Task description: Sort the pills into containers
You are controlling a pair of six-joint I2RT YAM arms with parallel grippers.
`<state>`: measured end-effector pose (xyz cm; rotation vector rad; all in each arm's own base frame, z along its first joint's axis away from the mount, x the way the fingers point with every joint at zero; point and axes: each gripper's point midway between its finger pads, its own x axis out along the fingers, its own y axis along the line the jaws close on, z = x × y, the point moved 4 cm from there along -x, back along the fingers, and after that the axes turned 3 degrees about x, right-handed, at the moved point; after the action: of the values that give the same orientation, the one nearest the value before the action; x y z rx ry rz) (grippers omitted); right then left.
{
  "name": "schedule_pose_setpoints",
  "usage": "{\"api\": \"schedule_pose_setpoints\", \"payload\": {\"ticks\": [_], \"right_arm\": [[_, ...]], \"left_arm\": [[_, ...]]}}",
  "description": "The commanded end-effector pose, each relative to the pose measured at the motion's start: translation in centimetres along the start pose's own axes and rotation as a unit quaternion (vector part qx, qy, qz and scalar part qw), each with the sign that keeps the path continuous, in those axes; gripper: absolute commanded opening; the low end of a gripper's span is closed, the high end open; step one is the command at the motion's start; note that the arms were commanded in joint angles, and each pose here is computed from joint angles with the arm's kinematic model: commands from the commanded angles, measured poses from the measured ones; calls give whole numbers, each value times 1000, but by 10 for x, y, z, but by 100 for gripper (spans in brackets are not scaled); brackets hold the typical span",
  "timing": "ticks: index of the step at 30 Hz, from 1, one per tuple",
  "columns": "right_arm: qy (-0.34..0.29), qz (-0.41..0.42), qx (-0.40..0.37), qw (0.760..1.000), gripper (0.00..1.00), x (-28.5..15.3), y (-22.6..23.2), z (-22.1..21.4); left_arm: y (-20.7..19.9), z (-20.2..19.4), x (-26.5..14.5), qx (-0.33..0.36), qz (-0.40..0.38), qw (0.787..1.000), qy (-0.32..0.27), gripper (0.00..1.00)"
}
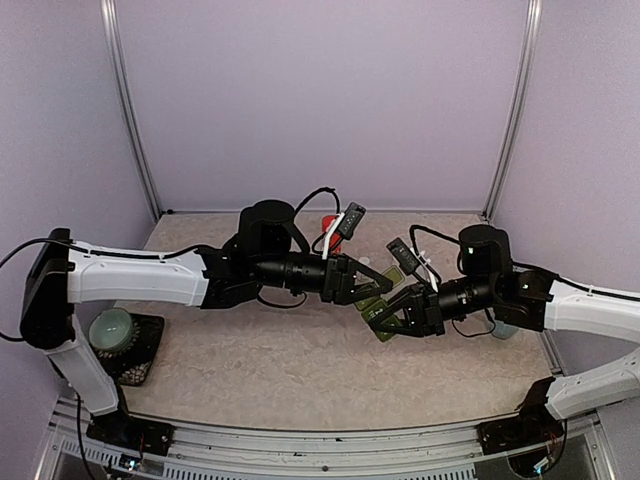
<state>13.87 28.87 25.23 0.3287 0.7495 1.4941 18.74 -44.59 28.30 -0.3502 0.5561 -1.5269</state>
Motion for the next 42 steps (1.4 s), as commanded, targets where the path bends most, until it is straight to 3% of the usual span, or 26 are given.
{"api": "schedule_pose_setpoints", "payload": {"ticks": [1,29,36,42], "right_arm": [[12,-23,-29,999,0,-1,1,0],[36,-65,-51,996,0,-4,-3,-2],[39,-33,-42,998,0,-1,0,-7],[31,-7,-40,999,1,-3,11,-4]], "left_arm": [[11,9,1,-13,24,1000,-8,49],[42,-8,-1,-69,105,989,75,43],[34,19,-25,-45,111,993,10,61],[19,25,-43,-26,94,995,-8,68]]}}
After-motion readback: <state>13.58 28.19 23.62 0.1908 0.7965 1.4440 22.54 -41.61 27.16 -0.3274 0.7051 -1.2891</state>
